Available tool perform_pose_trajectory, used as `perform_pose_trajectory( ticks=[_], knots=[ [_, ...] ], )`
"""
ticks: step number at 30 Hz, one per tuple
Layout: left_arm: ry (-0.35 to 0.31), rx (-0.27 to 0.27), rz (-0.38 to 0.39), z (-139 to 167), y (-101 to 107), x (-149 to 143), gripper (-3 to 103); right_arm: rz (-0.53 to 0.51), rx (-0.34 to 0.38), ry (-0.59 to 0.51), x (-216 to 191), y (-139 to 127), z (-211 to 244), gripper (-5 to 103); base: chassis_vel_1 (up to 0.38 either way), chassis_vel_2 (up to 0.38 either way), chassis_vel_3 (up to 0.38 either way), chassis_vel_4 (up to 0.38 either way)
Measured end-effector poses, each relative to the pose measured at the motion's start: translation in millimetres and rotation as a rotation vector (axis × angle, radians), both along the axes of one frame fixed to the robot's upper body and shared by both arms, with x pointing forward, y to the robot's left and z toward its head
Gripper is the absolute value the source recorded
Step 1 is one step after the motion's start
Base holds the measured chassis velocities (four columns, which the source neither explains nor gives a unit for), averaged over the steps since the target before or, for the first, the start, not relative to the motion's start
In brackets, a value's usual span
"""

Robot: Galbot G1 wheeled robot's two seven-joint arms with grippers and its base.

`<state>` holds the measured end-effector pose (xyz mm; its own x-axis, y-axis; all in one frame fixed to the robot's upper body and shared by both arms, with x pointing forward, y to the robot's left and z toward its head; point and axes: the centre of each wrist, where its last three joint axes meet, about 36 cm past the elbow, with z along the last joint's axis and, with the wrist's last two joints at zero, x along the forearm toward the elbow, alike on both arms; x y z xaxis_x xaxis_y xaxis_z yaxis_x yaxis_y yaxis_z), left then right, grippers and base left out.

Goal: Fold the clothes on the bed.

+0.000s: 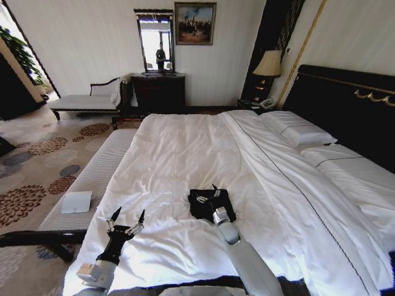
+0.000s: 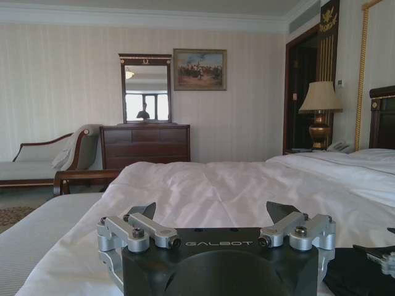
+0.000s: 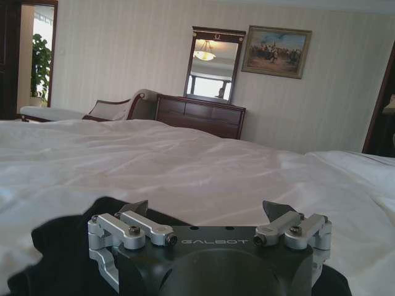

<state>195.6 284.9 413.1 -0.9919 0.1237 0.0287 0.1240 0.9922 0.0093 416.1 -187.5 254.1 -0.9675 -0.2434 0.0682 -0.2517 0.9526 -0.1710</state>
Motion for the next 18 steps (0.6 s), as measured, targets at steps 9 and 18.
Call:
perform_pose_trajectory(
  ticks=[9,18],
  knots=[
    [0.0,0.0,0.0,0.0,0.0,0.0,100,-0.055,0.047,0.071,-36.1,-9.0,-14.0,100,0.0,0.0,0.0,0.0],
    [0.0,0.0,0.0,0.0,0.0,0.0,100,-0.19,0.057,-0.044,-101.7,-74.7,54.8,100,0.0,0.0,0.0,0.0]
  ],
)
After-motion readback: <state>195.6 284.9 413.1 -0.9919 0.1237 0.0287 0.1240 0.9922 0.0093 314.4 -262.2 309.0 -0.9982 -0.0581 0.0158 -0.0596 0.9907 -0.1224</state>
